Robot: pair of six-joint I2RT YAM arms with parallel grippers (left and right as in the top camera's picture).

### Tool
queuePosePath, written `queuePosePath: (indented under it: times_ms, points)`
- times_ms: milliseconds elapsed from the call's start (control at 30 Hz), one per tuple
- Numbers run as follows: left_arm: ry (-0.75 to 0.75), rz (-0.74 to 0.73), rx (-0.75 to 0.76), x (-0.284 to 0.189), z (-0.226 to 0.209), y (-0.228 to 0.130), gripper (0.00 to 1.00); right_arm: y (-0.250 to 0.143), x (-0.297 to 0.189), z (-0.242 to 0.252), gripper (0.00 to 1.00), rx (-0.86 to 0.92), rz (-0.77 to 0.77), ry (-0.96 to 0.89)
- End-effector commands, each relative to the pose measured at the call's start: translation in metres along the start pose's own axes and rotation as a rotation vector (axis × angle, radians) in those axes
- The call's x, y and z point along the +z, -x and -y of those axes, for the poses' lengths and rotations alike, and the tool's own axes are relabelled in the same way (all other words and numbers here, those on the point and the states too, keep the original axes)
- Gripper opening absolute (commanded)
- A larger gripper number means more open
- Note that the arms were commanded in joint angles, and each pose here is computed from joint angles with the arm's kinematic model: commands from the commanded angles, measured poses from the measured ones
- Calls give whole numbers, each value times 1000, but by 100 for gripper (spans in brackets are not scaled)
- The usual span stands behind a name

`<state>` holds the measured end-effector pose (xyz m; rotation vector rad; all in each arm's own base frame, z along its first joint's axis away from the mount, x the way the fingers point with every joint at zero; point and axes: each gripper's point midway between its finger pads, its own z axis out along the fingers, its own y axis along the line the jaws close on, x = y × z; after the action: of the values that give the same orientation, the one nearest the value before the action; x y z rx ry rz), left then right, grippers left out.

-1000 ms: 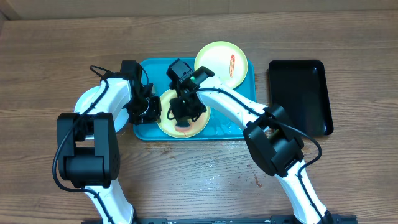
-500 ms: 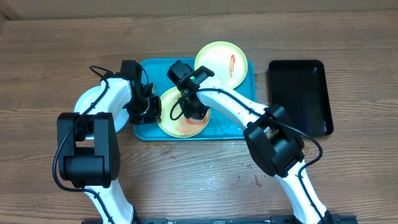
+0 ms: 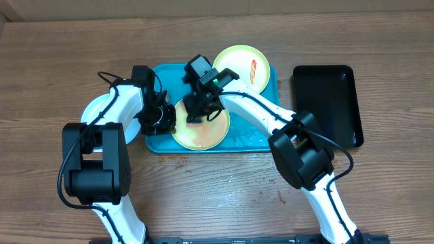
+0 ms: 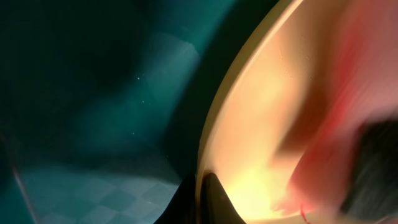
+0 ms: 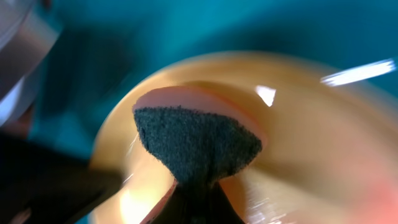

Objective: Clean dirty plates on tray and stack at the side
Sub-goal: 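Scrub the yellow plate with the sponge while left gripper holds it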

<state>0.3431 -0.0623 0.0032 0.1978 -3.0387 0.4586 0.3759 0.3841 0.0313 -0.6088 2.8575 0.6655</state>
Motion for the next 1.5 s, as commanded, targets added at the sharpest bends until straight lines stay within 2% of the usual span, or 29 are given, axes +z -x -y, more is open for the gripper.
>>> queuePosePath:
  times_ms: [0, 133, 267, 433, 567, 767, 1033, 1100, 1333, 1467]
  points:
    - [63, -76, 4, 22, -17, -16, 4, -30, 12, -27, 4, 0, -123, 125]
    - [63, -75, 4, 22, -17, -16, 4, -50, 11, -9, 4, 27, -193, 19]
    - [64, -76, 4, 22, -17, -16, 4, -57, 4, 33, 4, 42, -208, -197]
    - [63, -78, 3, 22, -17, -16, 4, -48, -15, 90, 4, 32, -154, -493]
    - [64, -77, 4, 22, -17, -16, 4, -27, -26, 114, 4, 9, -55, -641]
    - [64, -77, 4, 22, -17, -16, 4, 1, -13, 94, 4, 9, 57, -521]
    - [63, -78, 3, 22, -17, -16, 4, 9, 10, 15, 4, 6, 42, -65]
    - [64, -78, 3, 22, -17, -16, 4, 3, 11, 5, 4, 25, 17, -14]
    - [64, -81, 2, 22, -17, -17, 4, -32, 13, 3, 4, 51, -112, -51]
    - [64, -81, 2, 22, -17, -17, 4, -48, 6, 37, 4, 67, -155, -244]
